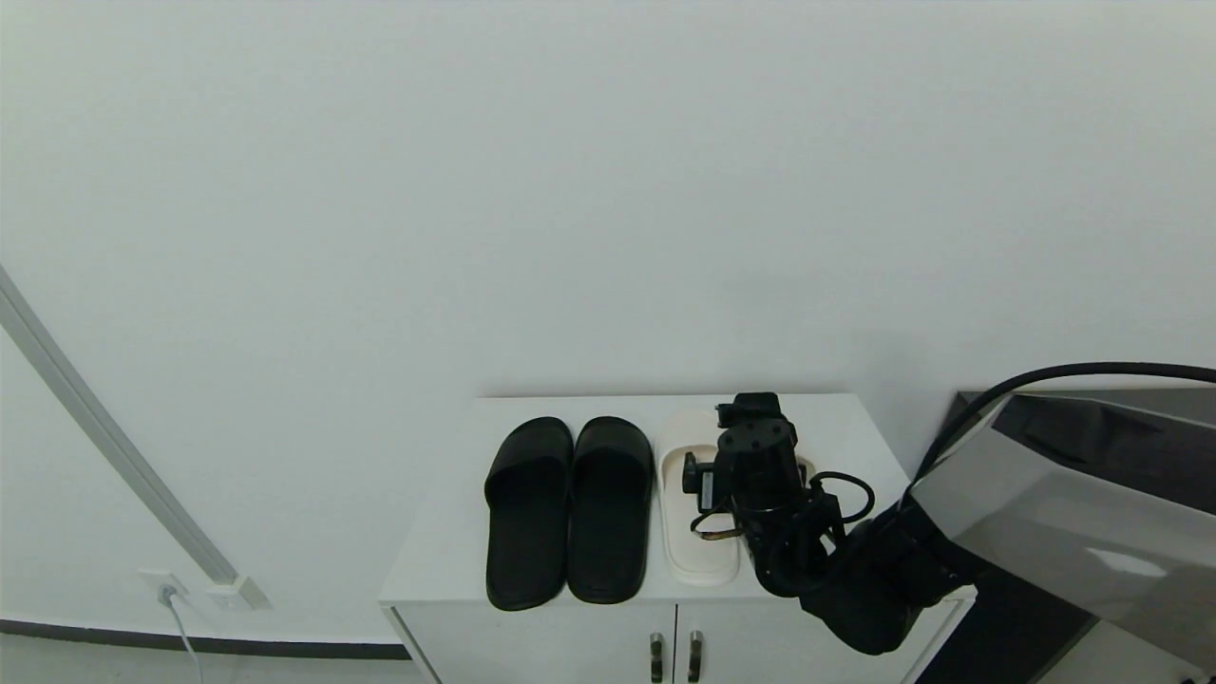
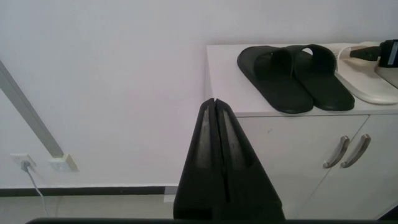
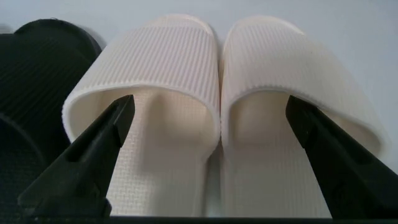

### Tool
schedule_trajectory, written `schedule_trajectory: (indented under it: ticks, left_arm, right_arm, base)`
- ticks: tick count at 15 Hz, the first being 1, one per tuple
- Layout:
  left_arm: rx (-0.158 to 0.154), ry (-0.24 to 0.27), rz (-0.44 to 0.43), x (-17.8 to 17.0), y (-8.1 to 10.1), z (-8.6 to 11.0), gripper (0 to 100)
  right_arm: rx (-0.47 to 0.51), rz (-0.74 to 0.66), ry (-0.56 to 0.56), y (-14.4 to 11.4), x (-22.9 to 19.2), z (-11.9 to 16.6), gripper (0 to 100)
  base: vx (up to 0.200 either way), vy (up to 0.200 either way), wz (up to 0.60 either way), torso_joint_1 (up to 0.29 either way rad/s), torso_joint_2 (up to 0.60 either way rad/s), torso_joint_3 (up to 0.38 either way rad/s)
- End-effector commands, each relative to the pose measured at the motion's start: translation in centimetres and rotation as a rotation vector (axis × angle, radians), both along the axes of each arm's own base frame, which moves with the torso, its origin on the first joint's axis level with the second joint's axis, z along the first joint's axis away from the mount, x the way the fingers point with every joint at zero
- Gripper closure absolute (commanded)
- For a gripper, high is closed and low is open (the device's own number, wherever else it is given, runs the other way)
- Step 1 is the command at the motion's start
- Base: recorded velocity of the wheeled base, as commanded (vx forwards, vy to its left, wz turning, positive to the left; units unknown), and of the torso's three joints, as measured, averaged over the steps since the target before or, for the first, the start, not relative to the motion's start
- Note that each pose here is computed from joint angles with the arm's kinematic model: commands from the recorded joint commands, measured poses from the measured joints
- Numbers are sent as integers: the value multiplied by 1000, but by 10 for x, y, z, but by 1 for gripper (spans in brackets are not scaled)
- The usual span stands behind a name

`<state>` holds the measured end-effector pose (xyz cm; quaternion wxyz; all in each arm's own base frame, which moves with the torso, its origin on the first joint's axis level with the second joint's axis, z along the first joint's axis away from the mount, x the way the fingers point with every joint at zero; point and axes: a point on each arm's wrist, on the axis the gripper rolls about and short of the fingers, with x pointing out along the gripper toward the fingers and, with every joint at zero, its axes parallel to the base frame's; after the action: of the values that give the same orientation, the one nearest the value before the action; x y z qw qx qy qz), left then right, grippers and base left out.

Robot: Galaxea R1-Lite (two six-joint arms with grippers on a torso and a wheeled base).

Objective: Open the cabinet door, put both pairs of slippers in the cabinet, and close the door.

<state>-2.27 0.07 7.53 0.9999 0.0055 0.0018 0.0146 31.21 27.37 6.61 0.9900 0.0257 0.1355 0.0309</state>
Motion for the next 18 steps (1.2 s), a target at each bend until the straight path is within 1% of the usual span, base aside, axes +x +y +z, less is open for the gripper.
schedule_trajectory:
  ticks: [1, 7, 8, 15, 16, 18]
  left_arm:
    - [0, 0, 2, 0, 0, 0, 100]
    - [0, 0, 0, 0, 0, 0, 100]
    - [0, 0, 0, 0, 0, 0, 100]
    - [-3, 0, 0, 0, 0, 0, 100]
    - [-3, 0, 0, 0, 0, 0, 100]
    - [-6, -1, 3, 0, 0, 0, 100]
  right_arm:
    - [-7, -20, -4, -2, 12, -5, 0]
    - [-7, -46, -22, -1, 33, -12, 0]
    - [-4, -45, -28, 0, 34, -11, 100]
    - [-11, -42, -33, -1, 32, -7, 100]
    - [-9, -41, -35, -2, 31, -4, 100]
    - [4, -40, -55, -7, 25, 12, 100]
  base:
    - [0, 0, 0, 0, 0, 0]
    - [0, 0, 0, 0, 0, 0]
    - [0, 0, 0, 0, 0, 0]
    - [0, 0, 0, 0, 0, 0]
    - [0, 0, 0, 0, 0, 0]
    - [0, 0, 0, 0, 0, 0]
